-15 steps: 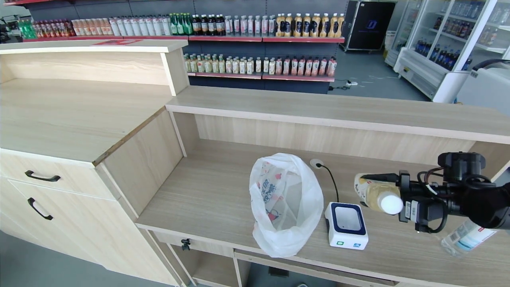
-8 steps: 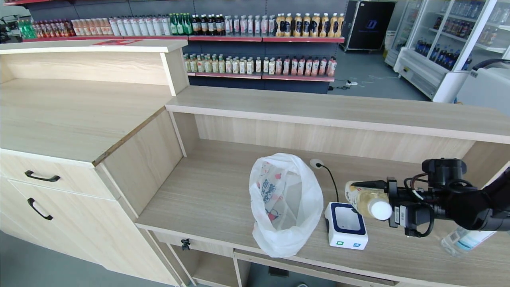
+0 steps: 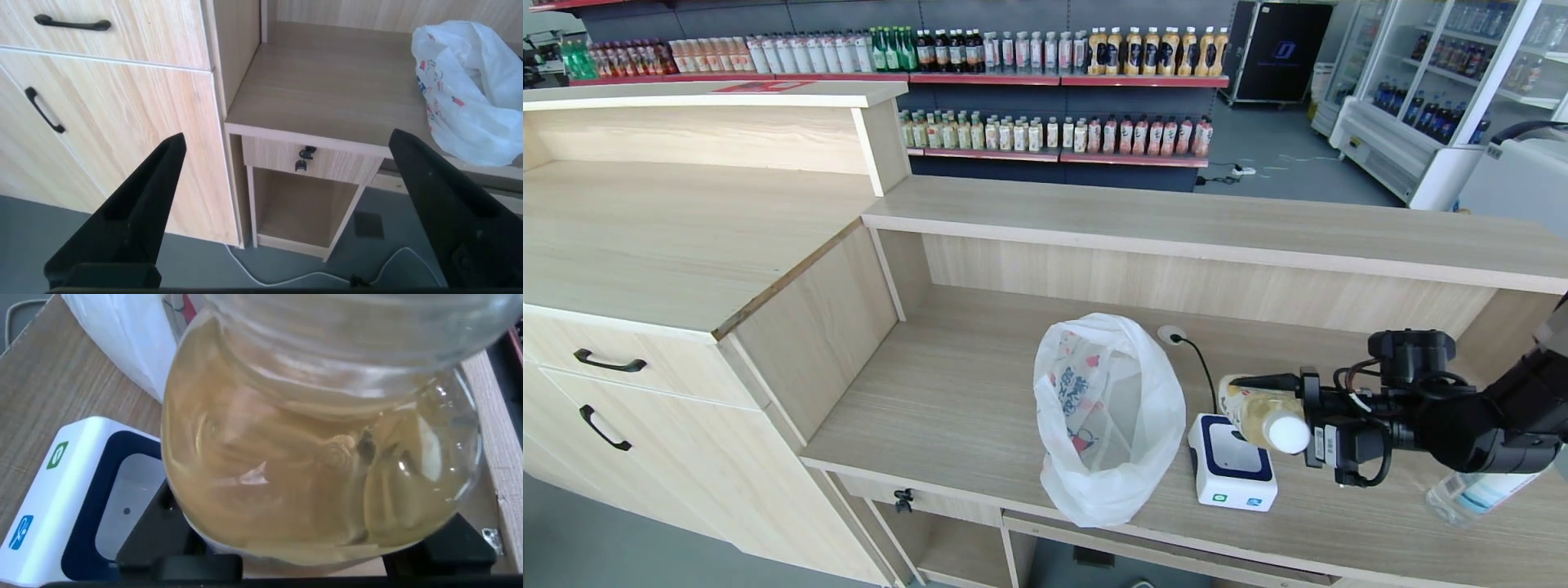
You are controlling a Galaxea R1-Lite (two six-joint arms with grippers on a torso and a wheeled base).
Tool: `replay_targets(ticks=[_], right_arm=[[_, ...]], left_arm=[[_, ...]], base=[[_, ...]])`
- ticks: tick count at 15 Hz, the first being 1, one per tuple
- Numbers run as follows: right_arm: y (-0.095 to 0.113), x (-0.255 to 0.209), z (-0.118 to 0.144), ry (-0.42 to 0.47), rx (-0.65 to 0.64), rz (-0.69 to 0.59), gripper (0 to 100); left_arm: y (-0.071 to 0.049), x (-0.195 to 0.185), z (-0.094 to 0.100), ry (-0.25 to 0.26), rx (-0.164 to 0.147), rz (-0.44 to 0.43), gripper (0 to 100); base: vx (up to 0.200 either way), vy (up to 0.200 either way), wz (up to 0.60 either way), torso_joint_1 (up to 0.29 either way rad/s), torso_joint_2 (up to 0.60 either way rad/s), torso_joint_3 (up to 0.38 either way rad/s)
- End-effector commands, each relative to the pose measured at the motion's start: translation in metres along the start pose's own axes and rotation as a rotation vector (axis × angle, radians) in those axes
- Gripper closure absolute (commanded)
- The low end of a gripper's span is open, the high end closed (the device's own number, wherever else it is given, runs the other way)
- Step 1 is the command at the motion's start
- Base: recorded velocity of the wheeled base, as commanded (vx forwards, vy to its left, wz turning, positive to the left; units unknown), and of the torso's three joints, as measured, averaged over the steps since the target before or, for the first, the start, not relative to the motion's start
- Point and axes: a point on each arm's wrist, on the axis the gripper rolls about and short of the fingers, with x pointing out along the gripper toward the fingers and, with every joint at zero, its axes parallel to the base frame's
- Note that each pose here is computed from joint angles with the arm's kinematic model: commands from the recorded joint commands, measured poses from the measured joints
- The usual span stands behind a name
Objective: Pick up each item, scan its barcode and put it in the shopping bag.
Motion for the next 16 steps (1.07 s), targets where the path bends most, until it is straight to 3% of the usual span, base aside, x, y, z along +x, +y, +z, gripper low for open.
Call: replay_targets(ticks=[1,16], right_arm=[[0.0,0.008,-0.004,-0.014,-0.004,0.004,100],[0.005,0.027,-0.008,-0.052,-0.005,0.025,100]], left_arm=[[0.0,0.0,0.0,0.0,0.0,0.0,0],[0.0,0.0,0.0,0.0,0.0,0.0,0]], base=[[0.0,0.0,0.0,0.0,0.0,0.0],[0.0,0.0,0.0,0.0,0.0,0.0]])
